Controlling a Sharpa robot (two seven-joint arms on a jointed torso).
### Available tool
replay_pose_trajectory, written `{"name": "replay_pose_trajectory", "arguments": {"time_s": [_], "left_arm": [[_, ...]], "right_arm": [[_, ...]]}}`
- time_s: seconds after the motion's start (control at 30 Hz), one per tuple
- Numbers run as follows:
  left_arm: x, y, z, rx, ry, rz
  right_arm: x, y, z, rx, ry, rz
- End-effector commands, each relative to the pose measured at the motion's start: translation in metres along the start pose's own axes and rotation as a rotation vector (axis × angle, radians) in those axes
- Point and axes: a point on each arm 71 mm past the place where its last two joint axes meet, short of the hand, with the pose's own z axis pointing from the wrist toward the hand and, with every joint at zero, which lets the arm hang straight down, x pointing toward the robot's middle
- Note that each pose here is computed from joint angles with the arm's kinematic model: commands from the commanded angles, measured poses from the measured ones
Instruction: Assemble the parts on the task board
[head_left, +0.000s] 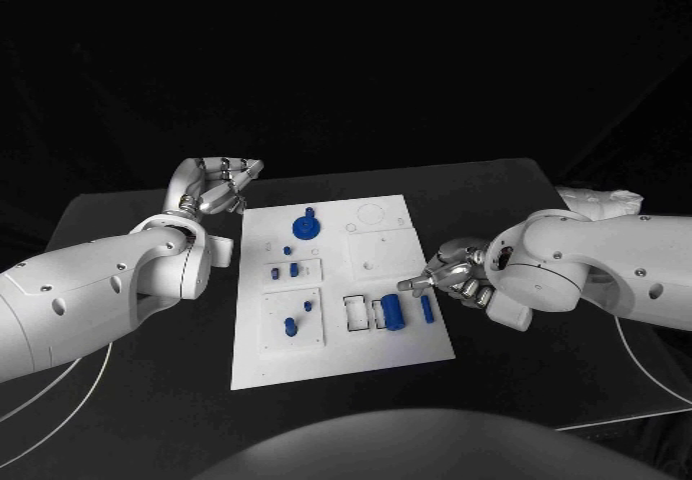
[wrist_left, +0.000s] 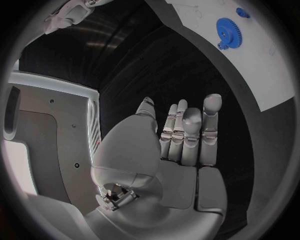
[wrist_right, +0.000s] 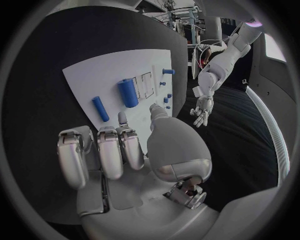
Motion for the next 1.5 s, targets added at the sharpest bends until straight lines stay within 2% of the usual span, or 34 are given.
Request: {"name": "replay_pose_trajectory", "arguments": {"time_s": [0.03, 0.8, 1.5], "left_arm": [[0.0013, -0.0016, -0.0001, 0.015, 0.015, -0.005], [-0.0009, -0.0009, -0.0010, 0.013, 0.014, -0.005], [-0.0020, -0.0006, -0.0015, 0.011, 0.014, -0.005]], "right_arm": [[0.007, -0.003, 0.003, 0.053, 0.051, 0.017], [0.029, 0.004, 0.016, 0.078, 0.103, 0.043], [0.034, 0.004, 0.029, 0.114, 0.070, 0.075]]}}
